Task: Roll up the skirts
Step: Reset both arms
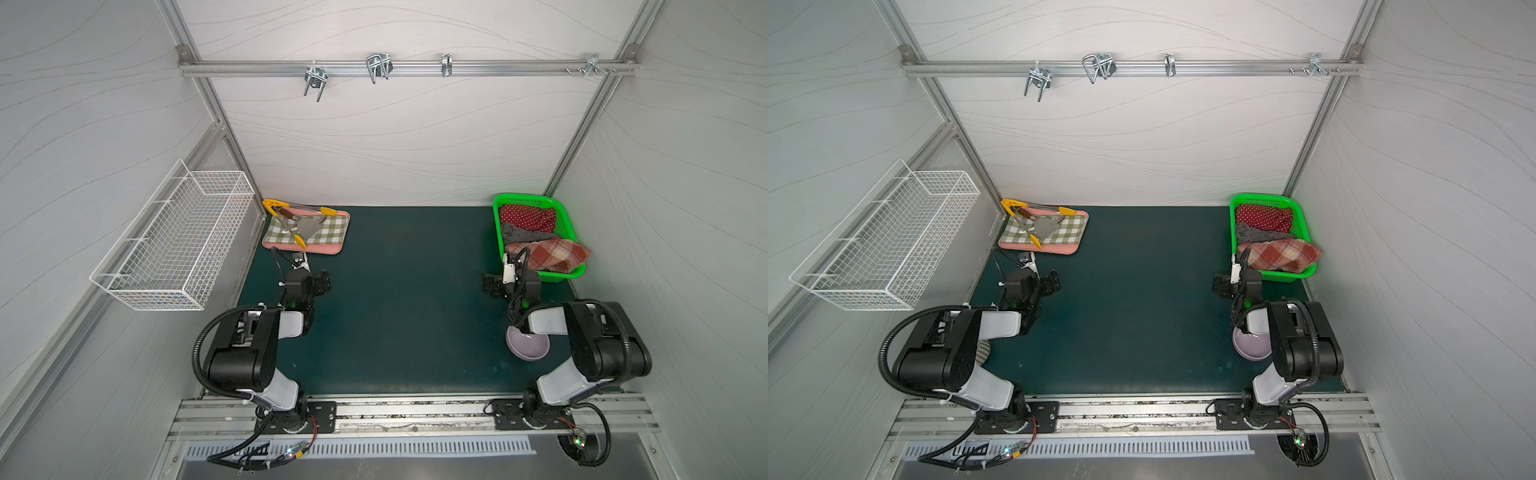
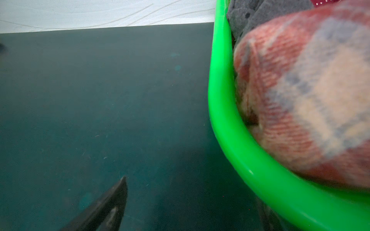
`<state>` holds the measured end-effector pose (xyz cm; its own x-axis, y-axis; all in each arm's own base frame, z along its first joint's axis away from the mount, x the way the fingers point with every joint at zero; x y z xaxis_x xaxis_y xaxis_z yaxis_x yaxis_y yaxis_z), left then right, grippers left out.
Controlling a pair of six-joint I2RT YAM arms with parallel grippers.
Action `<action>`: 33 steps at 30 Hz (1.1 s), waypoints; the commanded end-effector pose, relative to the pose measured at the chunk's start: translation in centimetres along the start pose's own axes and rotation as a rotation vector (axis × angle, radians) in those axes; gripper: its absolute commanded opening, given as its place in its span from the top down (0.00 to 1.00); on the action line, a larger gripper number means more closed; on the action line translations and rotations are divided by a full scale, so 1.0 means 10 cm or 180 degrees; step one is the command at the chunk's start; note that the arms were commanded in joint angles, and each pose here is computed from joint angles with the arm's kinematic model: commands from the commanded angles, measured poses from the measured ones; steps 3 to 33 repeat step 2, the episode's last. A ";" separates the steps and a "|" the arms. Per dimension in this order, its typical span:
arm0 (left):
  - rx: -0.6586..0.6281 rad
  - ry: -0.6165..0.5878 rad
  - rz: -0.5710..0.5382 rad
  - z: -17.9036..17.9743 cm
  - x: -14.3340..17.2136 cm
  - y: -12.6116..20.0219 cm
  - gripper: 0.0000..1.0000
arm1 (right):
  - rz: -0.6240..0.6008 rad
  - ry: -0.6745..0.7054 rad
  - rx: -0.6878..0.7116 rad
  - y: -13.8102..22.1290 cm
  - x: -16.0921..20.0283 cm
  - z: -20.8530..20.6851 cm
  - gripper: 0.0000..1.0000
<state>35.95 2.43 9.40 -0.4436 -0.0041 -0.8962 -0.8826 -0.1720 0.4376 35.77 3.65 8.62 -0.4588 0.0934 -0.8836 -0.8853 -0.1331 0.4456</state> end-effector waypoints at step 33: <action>0.0012 -0.0011 -0.0184 0.00 -0.12 0.01 0.01 | -0.0155 0.0137 -0.0058 -0.03 -0.15 0.04 0.01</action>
Point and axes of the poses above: each gripper's point midway between its finger pads, its own y axis back along the fingers, its own z axis along the line the jaws close on, x = y × z, the point moved 4 cm from there along y, back along the fingers, and after that the axes turned 6 degrees about -y, right-handed, at the moved point
